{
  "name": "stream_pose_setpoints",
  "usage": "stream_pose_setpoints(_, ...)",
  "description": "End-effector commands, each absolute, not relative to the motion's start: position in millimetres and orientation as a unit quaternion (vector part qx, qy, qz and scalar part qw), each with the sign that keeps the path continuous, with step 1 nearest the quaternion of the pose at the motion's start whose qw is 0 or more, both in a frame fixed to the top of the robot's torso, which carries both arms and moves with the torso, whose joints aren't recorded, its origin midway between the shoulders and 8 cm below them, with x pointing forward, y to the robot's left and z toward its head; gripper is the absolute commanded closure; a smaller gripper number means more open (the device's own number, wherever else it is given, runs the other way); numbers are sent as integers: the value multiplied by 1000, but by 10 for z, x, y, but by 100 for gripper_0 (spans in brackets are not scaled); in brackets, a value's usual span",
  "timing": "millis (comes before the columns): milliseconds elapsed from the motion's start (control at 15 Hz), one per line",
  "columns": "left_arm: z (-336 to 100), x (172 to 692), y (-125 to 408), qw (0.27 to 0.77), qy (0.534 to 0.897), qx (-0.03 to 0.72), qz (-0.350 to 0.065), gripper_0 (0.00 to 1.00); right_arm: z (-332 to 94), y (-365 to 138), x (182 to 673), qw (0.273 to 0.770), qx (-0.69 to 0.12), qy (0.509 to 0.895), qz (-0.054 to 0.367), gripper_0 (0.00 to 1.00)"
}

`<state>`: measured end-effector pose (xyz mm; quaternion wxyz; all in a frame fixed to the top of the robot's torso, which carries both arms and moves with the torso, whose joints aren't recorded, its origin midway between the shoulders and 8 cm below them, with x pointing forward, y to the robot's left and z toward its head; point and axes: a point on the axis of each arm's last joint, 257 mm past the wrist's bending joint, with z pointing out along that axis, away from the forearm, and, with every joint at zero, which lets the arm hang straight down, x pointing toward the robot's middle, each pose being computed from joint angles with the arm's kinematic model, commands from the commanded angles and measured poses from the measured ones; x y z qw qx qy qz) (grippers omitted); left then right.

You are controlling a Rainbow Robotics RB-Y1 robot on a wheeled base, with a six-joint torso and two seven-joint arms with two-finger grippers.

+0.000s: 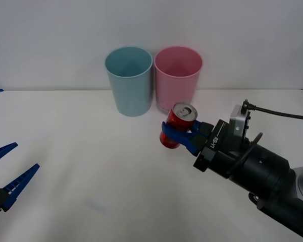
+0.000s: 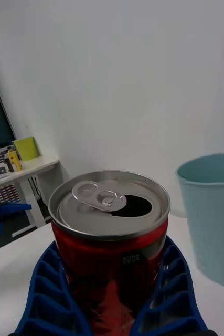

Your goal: Grasp the object on the table and drop it into the matching bin: aluminum can to the light blue bin, PET bottle to the pink bin.

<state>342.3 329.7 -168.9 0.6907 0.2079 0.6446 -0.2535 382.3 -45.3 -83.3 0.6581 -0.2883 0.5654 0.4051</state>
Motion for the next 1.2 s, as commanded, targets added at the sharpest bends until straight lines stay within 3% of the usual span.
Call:
stream_pose_setpoints(67,-1689,3423,3297,691,645,208,-253,0,-580,-434,4024,676,-291,555,387,100)
stream_pose_setpoints(1200,-1689,3423,3297,691,645,208,-253,0,42,155,5659,711,-287,559,317,100)
